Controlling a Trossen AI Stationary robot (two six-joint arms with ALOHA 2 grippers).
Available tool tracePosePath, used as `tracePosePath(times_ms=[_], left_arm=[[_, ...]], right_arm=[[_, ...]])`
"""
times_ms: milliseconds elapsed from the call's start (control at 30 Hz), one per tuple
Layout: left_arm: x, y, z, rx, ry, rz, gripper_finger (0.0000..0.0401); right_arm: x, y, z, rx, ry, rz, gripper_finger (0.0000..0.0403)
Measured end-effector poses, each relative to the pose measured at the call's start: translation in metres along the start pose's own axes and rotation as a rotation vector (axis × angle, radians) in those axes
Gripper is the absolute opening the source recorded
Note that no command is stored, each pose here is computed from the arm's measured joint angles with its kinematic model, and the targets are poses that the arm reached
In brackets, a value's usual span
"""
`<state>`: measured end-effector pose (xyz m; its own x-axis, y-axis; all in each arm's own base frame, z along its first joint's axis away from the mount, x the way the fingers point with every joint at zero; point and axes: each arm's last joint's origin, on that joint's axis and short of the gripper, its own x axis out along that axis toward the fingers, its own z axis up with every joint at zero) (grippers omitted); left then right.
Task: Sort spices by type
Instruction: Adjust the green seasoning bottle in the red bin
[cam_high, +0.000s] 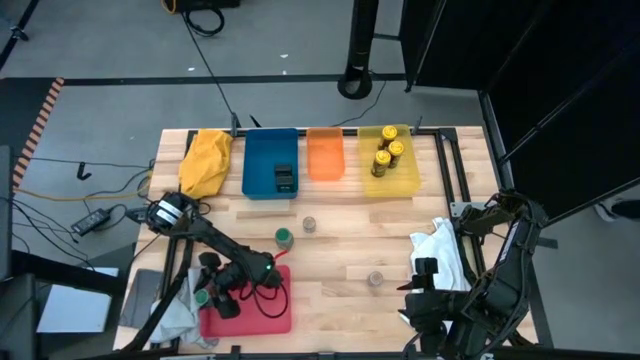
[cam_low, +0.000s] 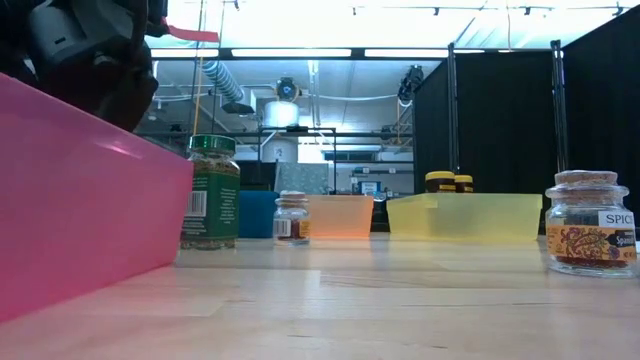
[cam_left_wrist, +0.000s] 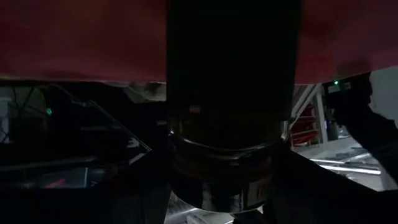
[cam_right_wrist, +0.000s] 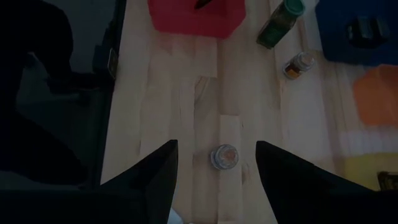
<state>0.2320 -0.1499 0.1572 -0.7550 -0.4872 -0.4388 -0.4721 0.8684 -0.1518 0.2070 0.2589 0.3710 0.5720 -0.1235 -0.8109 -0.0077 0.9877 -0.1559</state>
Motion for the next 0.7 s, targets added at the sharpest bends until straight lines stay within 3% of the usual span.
tracePosePath(times_ms=[367, 700], left_arm=[[-0.0001, 0.0014, 0.0008, 0.08, -0.025, 0.049, 0.0231], [-0.0002, 0.0031, 0.0017, 0.08, -0.054, 0.111, 0.0231]], right_arm=[[0.0, 0.0005, 0.0005, -0.017, -0.005, 0.005, 0.0224], [0.0, 0.0005, 0.0005, -0.027, -0.005, 0.005, 0.0224]])
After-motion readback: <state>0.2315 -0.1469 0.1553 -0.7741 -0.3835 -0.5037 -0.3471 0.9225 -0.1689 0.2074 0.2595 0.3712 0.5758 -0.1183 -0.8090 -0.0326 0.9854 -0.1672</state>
